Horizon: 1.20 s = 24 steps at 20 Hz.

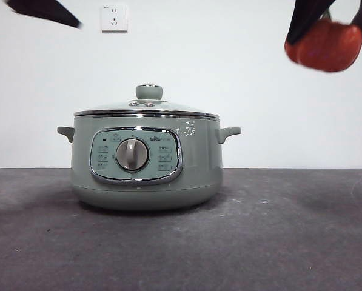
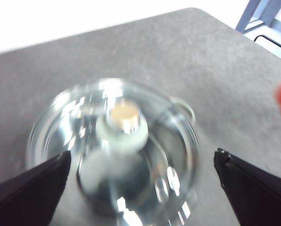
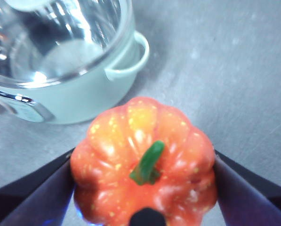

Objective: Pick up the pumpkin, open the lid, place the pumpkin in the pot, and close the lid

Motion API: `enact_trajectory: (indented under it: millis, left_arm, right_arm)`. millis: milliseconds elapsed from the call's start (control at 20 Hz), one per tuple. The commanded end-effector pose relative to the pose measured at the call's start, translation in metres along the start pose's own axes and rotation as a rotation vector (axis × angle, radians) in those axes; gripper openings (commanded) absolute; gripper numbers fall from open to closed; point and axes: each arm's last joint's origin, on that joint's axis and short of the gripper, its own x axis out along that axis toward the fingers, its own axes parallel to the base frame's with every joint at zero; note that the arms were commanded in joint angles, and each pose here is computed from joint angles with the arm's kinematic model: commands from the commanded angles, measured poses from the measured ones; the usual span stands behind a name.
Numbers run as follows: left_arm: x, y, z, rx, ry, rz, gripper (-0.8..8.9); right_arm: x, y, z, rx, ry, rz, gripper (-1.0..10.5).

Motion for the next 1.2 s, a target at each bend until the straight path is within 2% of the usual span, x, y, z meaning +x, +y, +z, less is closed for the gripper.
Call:
enact_trajectory:
  millis: [50,400,650,950,1000,1050,1200]
  left_arm:
    - [0.034,0.007,0.006,0.007,0.002,0.001,7.52]
    - [0.109,0.018,-0.002,0.018,0.056,0.010,7.52]
    - [0.131,0.017,-0.014,0.017,0.097,0.012,7.52]
    - [0.136,0.009,-0.019,0.022,0.136,0.037,7.48]
    - [0.136,0.008,-0.020,0.021,0.145,0.036,7.14]
    - [0.136,0.008,-0.020,0.020,0.151,0.036,6.36]
    - [0.136,0.008,-0.021,0.018,0.154,0.035,3.44]
  right_arm:
    - [-0.011,0.001,-0.001,0.013,-0.026,0.002,-0.1]
    - [-0.032,0.002,-0.005,0.016,-0.079,-0.001,-0.1]
    - [-0.032,0.003,-0.007,0.017,-0.062,0.000,-0.1]
    - [-0.032,0.003,-0.006,0.017,-0.064,-0.001,-0.1]
    - [-0.032,0.003,-0.006,0.016,-0.064,-0.001,-0.1]
    - [-0.032,0.003,-0.006,0.016,-0.064,-0.001,-0.1]
    - [-0.032,0.003,-0.007,0.016,-0.064,-0.001,-0.1]
